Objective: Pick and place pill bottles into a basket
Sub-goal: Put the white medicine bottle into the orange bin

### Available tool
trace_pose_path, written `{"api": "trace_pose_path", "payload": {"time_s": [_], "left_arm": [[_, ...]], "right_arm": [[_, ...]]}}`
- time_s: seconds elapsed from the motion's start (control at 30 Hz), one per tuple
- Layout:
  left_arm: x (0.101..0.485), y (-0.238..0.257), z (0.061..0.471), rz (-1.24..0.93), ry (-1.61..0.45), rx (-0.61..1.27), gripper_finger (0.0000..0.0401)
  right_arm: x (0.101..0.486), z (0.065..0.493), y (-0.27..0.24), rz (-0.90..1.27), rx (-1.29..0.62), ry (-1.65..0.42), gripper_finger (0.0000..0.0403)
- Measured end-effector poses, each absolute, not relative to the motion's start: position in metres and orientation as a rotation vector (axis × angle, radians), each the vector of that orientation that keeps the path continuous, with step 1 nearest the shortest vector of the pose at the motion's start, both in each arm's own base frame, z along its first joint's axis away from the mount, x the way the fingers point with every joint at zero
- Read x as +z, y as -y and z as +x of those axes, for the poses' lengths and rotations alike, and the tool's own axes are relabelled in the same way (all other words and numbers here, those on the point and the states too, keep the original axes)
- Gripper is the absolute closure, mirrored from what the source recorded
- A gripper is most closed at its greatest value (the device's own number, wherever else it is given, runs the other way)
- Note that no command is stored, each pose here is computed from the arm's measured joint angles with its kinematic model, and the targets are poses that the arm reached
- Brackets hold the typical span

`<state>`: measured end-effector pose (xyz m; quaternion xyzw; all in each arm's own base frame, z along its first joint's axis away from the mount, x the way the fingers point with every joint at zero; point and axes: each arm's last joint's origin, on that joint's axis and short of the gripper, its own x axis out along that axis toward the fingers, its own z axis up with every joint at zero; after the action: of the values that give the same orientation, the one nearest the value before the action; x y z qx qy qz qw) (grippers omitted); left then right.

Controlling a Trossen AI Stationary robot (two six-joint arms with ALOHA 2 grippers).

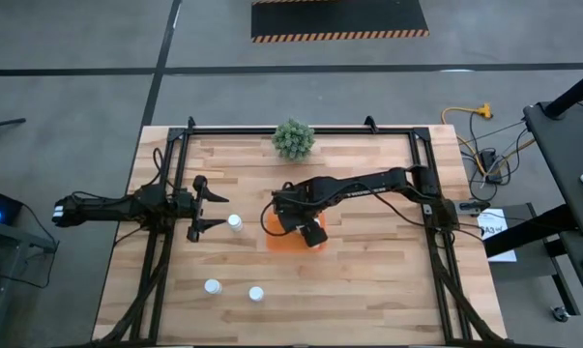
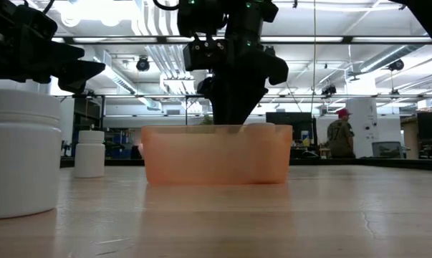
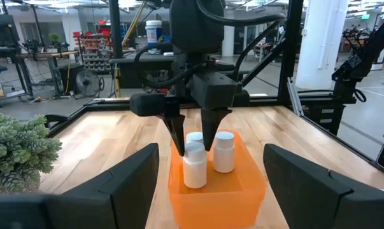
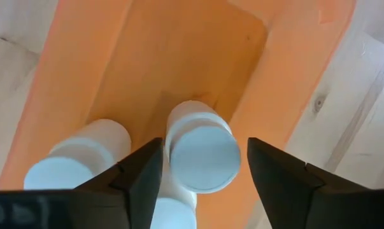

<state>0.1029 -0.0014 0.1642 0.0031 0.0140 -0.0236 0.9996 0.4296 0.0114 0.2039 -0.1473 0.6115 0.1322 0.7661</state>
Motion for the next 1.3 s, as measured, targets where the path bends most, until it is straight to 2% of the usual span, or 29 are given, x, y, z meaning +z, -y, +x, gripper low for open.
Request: {"api": "trace_pose_path", "payload": {"time_s": [0.27, 0.43, 0.57, 0.9, 1.13, 1.3], "left_arm": [[0.164, 0.001, 0.103, 0.006, -0.028, -0.047, 0.0136], [0.164, 0.001, 0.103, 0.006, -0.028, -0.047, 0.0136], [0.164, 0.001, 0.103, 0.006, -0.028, -0.047, 0.0136], [0.164, 0.001, 0.103, 0.006, -0.028, -0.047, 0.0136], [0.164, 0.001, 0.103, 0.006, -0.028, -0.047, 0.0136], [0.164, 0.001, 0.103, 0.006, -0.028, -0.047, 0.0136]], "right_arm": [[0.23, 0.436, -0.012, -0.317, 0.273, -1.283, 0.0175], [0.246, 0.438, -0.014, -0.212, 0.265, -1.255, 0.0176], [0.248, 0.439, -0.018, -0.142, 0.33, -1.229, 0.0172], [0.249, 0.443, -0.017, -0.178, 0.34, -1.18, 0.0175], [0.25, 0.449, -0.016, -0.003, 0.212, -1.142, 0.0176], [0.245, 0.458, -0.033, -0.057, 0.255, -1.02, 0.0177]]}}
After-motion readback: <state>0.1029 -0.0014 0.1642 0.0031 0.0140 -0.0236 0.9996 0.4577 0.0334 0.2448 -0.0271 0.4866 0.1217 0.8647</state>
